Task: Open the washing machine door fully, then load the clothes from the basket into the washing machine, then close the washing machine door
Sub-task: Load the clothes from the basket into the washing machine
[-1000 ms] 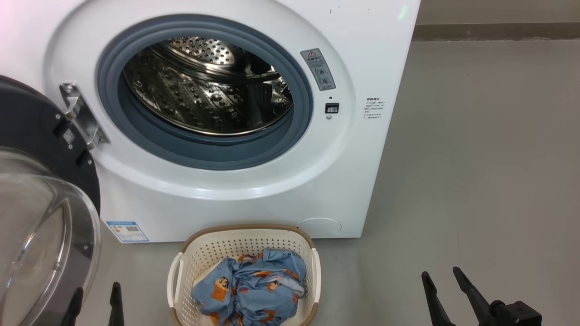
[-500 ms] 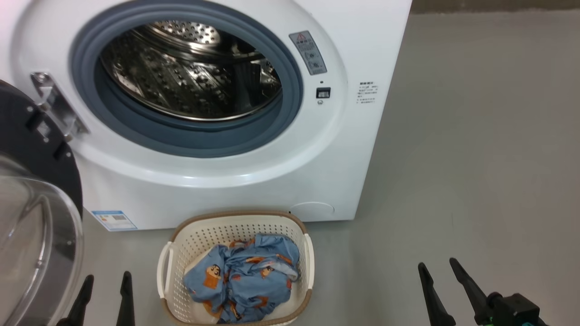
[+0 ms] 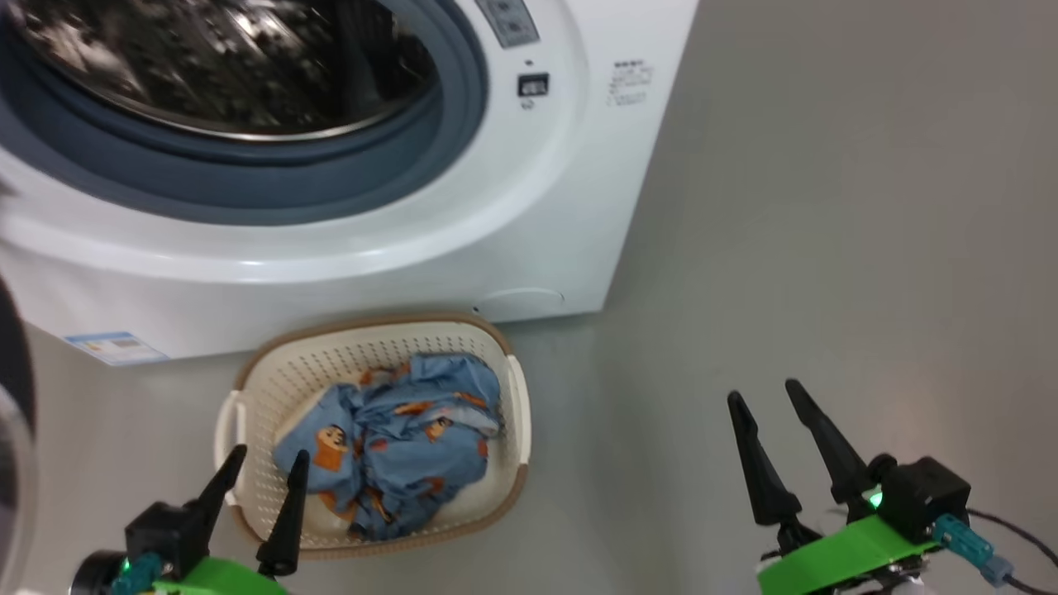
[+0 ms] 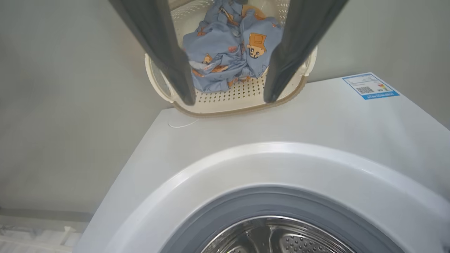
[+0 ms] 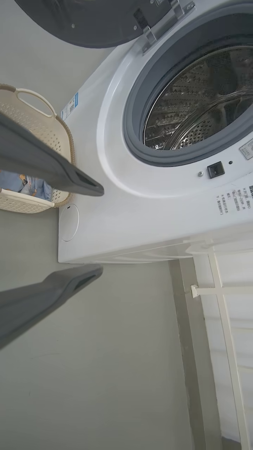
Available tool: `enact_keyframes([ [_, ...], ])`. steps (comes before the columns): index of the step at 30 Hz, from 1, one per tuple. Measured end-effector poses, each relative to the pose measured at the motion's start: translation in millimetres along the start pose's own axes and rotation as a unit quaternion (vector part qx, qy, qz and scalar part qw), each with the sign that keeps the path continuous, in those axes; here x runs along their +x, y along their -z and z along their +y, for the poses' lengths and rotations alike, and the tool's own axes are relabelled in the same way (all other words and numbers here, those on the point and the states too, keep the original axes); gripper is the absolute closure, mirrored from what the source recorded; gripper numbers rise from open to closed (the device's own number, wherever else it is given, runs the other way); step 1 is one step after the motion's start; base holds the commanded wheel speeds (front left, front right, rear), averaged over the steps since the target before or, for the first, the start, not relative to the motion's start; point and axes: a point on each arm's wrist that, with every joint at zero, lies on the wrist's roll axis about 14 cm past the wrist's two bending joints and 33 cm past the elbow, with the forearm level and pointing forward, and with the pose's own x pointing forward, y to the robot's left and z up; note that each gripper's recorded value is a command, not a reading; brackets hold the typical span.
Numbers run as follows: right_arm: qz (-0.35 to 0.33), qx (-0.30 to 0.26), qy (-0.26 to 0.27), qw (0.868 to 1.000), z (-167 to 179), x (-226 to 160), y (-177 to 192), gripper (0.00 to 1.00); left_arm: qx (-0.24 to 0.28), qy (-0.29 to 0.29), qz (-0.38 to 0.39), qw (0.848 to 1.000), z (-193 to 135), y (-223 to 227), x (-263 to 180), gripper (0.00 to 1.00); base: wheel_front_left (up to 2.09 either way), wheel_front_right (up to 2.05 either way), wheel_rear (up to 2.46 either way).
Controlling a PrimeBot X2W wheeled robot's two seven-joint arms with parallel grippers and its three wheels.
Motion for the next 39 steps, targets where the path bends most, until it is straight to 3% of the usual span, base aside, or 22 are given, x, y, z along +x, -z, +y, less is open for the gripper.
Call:
enact_keyframes([
  [11, 0.032, 0.03, 0.011, 0.999, -10, 26, 29, 0.0, 0.026, 0.066, 0.126, 0.989, 2, 74, 73, 0.0, 0.0, 0.0, 0.0],
  [23, 0.074, 0.045, 0.045, 0.995, -38, 42, 67, 0.0, 0.057, 0.09, 0.281, 0.954, 20, 174, 128, 0.0, 0.0, 0.0, 0.0],
  [32, 0.1, 0.056, 0.073, 0.991, -56, 40, 89, 0.0, 0.064, 0.088, 0.355, 0.928, 25, 228, 148, 0.0, 0.0, 0.0, 0.0],
  [39, 0.122, 0.052, 0.091, 0.987, -66, 32, 101, 0.0, 0.086, 0.091, 0.375, 0.919, 23, 253, 167, 0.0, 0.0, 0.0, 0.0],
])
